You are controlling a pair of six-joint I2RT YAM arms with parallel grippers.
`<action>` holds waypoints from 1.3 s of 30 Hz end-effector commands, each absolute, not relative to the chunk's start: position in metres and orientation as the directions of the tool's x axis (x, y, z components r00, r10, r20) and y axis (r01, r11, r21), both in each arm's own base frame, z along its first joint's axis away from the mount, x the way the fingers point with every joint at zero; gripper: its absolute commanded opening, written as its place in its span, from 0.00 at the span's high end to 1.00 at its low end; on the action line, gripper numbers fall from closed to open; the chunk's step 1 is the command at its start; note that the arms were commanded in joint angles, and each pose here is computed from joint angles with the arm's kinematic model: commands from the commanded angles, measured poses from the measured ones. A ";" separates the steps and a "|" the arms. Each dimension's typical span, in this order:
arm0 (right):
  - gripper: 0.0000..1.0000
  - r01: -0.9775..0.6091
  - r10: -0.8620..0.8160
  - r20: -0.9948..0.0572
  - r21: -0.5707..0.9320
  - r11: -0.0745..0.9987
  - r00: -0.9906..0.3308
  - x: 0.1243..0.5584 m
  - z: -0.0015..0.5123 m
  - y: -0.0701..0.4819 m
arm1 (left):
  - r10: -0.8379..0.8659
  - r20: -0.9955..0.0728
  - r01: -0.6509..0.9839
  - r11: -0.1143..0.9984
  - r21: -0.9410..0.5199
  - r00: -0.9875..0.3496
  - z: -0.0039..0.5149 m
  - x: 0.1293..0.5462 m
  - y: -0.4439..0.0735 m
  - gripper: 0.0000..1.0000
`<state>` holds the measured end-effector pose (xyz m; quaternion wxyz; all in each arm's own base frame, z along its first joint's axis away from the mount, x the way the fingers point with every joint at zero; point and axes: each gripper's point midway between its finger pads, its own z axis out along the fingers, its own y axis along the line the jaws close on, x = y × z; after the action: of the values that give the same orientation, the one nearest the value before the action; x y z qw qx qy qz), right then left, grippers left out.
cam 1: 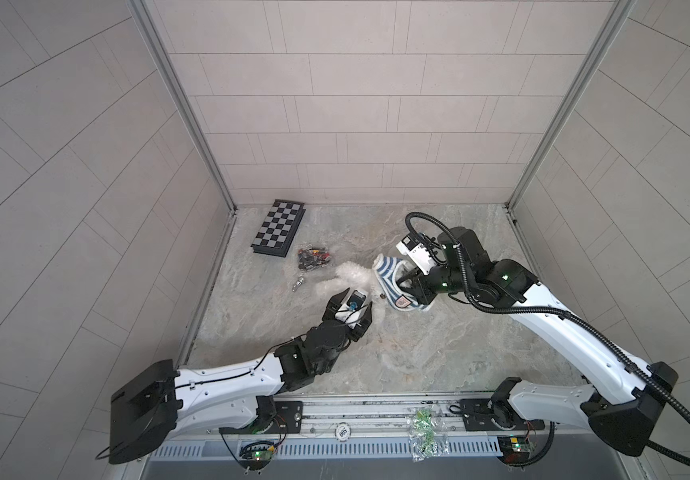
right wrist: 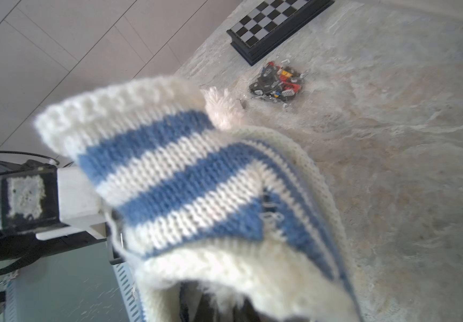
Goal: Dress the teddy bear
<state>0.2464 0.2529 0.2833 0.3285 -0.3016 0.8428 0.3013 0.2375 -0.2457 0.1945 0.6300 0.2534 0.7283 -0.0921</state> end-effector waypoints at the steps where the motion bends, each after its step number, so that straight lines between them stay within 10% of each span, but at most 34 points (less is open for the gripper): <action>1: 1.00 -0.719 -0.310 -0.821 0.165 0.676 -0.480 0.270 0.299 0.249 | 0.152 -0.957 0.561 0.828 -0.012 -0.246 0.176 0.234 -0.248 0.26; 13: 1.00 -0.825 -0.452 -0.848 -0.031 0.564 -0.277 0.250 0.271 0.265 | -0.342 -0.725 0.547 0.487 -0.681 -0.598 0.212 0.224 -0.244 0.48; 39: 1.00 -0.897 -0.524 -0.836 -0.094 0.433 -0.165 0.213 0.266 0.278 | -0.417 -0.721 0.653 0.320 -0.686 -0.553 0.292 0.224 -0.256 0.60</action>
<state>0.2187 0.2777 0.2559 0.4130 -0.4682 0.7499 0.2188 0.2243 -0.2544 0.2633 0.4441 0.0734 0.6911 -0.5655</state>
